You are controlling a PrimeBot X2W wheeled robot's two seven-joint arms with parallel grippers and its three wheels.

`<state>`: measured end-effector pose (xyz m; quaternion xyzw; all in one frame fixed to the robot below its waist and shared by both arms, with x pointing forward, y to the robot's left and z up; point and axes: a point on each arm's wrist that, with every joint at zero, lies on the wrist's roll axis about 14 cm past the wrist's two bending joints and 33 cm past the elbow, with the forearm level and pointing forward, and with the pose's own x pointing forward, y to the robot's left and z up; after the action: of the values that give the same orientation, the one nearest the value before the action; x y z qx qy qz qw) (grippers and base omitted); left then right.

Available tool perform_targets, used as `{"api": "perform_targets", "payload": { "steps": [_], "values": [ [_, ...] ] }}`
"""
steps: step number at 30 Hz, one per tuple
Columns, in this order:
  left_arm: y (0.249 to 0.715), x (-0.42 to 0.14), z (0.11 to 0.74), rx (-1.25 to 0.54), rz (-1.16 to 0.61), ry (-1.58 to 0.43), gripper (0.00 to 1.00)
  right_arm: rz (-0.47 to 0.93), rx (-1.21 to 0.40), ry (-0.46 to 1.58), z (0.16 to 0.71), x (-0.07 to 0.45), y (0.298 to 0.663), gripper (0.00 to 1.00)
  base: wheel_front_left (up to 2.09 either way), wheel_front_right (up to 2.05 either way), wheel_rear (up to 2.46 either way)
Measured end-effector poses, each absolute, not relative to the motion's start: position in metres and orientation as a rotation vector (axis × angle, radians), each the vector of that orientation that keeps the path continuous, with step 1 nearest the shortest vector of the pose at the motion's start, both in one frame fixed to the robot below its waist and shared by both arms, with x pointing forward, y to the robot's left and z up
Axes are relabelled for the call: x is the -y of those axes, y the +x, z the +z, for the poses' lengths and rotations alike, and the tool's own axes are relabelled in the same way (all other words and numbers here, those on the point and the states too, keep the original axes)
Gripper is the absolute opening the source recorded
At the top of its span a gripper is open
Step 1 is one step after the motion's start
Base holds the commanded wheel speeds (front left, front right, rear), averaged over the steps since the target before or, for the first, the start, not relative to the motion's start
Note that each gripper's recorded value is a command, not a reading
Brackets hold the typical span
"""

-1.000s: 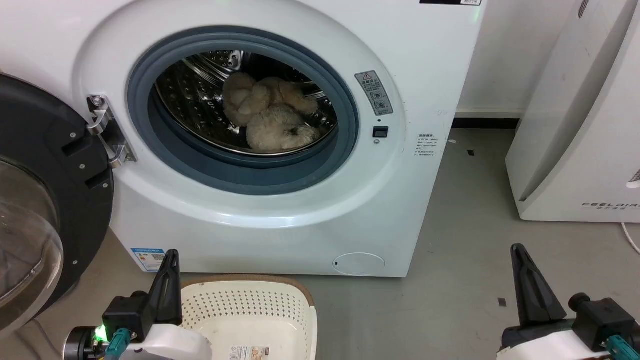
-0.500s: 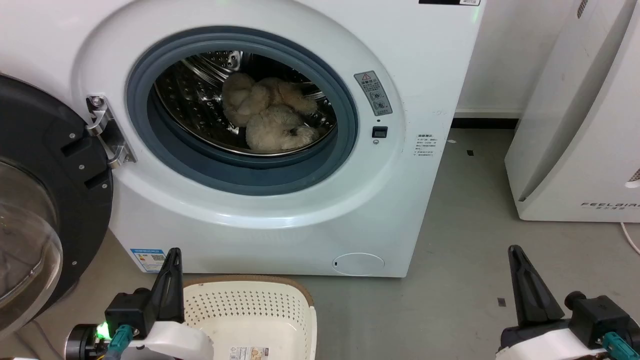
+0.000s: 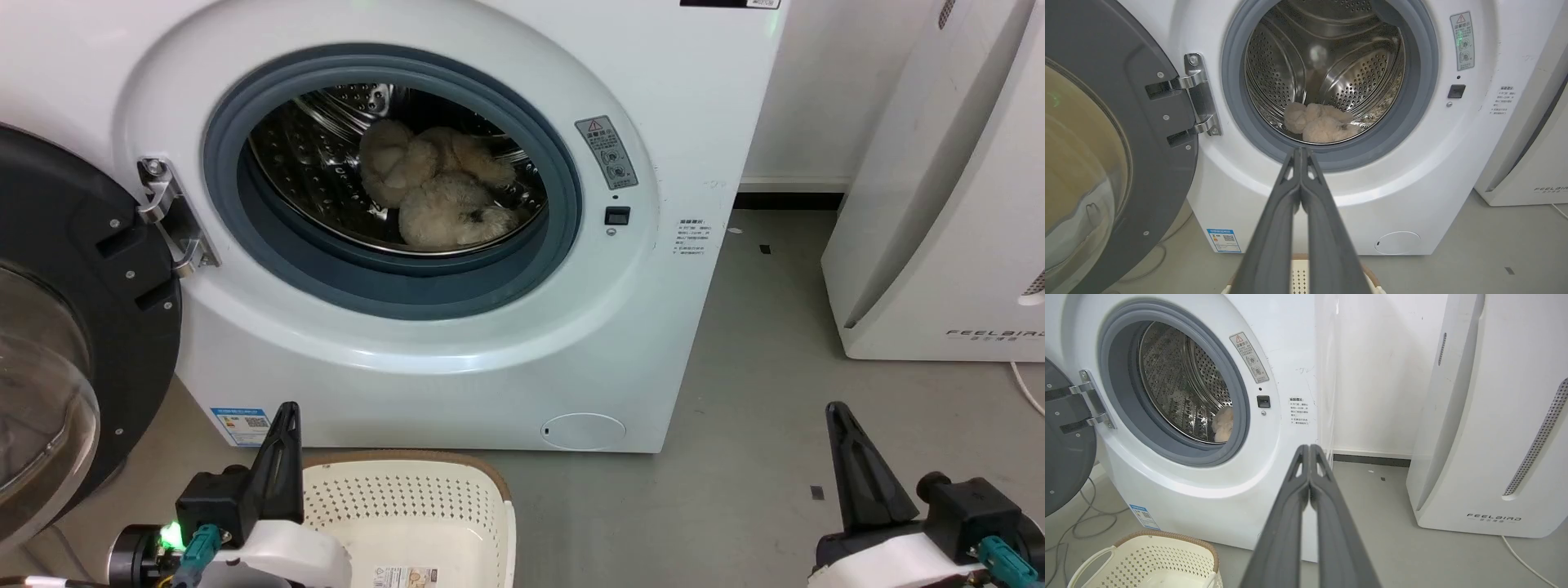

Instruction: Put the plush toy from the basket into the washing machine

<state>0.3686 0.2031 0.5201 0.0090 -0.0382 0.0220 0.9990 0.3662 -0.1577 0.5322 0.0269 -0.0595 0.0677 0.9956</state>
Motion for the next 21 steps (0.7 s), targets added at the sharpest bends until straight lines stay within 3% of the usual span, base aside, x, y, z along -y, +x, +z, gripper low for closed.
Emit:
{"api": "perform_targets", "payload": {
  "steps": [21],
  "values": [
    [0.3711,-0.1969,0.5235,0.063,0.034,0.022,0.0,0.135,0.082,0.033,0.5278,0.1581,0.3659,0.0,0.0,0.0,0.0]
  ]
}}
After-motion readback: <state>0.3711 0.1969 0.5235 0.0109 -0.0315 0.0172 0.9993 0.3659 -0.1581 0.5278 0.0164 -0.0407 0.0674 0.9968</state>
